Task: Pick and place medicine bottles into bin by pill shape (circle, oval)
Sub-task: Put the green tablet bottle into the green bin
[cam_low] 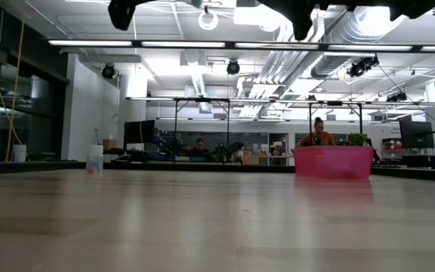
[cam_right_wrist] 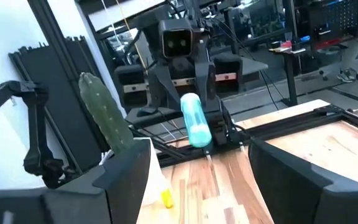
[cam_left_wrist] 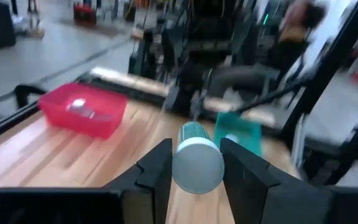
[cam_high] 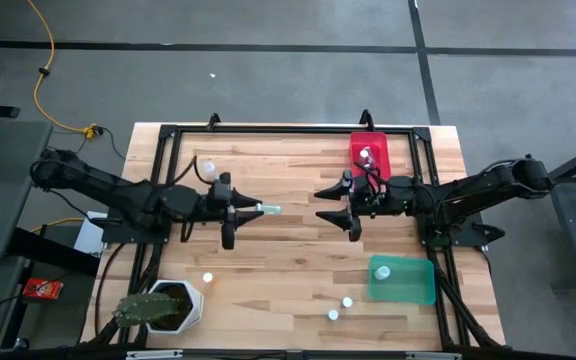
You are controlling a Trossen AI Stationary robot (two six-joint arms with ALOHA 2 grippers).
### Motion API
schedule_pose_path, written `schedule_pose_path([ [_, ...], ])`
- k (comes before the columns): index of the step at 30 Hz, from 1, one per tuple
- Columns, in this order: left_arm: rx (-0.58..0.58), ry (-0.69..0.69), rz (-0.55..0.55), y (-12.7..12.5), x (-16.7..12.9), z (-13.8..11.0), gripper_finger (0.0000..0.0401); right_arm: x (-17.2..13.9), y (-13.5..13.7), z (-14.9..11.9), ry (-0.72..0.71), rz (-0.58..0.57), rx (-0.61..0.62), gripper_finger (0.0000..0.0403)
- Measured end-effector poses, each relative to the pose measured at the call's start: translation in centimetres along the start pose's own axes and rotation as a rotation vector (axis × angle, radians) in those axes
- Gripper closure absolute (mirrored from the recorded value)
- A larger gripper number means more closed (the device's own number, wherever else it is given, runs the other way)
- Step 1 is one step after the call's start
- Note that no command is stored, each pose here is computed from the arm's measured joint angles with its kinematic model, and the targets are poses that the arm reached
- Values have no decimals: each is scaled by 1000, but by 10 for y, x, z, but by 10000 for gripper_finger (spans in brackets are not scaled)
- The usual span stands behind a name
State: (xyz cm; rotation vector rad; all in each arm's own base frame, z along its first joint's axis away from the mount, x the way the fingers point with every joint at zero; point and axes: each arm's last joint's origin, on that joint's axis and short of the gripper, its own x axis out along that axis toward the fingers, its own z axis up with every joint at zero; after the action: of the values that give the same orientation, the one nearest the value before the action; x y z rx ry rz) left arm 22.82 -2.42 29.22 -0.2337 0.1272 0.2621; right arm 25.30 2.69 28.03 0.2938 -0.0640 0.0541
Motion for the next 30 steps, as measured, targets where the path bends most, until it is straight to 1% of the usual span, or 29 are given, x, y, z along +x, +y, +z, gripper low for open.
schedule_pose_path([
  [4, -58, -114, -35, 4, 0, -13, 291, 0, 0, 1, -6, 4, 4, 139],
  [7, -80, -154, -47, 5, 0, -16, 290, 0, 0, 1, -7, 4, 4, 139],
  [30, -82, -158, -48, 5, -1, -17, 290, 0, 0, 1, -7, 5, 1, 139],
])
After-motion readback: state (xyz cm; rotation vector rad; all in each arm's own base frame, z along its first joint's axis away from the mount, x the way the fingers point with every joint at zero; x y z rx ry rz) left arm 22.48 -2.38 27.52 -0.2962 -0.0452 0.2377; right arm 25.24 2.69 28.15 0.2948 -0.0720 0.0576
